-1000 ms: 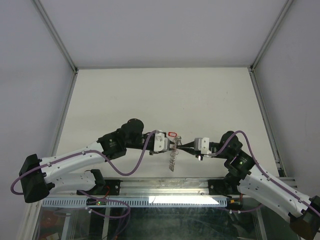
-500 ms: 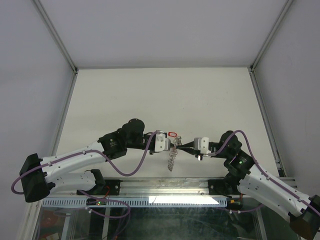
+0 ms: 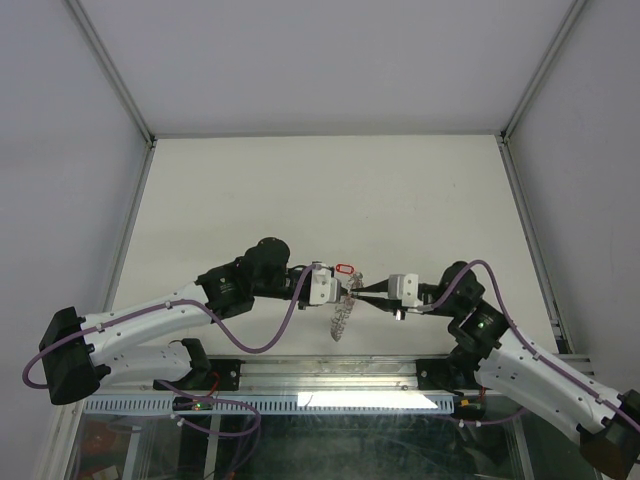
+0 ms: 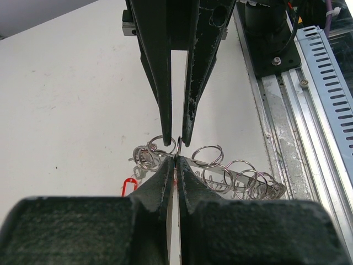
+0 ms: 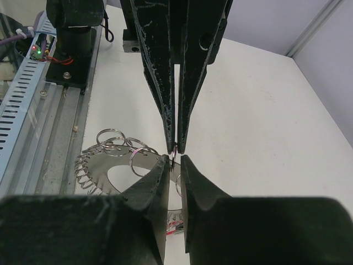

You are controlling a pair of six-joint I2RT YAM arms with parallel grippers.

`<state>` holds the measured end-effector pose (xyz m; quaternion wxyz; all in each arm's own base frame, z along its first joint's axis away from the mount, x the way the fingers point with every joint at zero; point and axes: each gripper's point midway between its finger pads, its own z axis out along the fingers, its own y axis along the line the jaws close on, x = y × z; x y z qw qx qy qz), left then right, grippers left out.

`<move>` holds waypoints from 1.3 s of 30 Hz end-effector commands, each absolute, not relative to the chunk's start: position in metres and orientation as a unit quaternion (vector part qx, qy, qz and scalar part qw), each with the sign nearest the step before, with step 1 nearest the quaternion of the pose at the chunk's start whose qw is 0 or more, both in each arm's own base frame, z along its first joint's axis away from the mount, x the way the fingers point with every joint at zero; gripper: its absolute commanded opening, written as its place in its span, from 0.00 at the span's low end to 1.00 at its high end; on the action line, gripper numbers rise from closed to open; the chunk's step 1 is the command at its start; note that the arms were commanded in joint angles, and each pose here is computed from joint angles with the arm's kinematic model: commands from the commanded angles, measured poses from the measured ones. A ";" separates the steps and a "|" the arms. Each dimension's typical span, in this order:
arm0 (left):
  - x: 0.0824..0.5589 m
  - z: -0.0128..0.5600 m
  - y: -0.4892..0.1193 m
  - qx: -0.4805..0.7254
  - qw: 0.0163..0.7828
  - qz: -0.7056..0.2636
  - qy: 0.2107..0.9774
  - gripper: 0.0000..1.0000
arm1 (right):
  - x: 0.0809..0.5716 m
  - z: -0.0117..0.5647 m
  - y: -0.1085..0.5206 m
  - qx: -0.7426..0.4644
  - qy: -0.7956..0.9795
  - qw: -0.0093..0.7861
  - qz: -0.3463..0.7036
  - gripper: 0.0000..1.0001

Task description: Put the keys on the keyring

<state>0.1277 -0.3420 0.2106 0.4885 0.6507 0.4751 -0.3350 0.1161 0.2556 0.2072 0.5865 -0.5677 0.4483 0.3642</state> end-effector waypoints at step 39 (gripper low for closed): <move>0.146 0.265 -0.340 0.557 0.586 -0.342 0.480 0.36 | 0.129 0.212 0.250 -0.556 0.473 0.598 0.331 0.00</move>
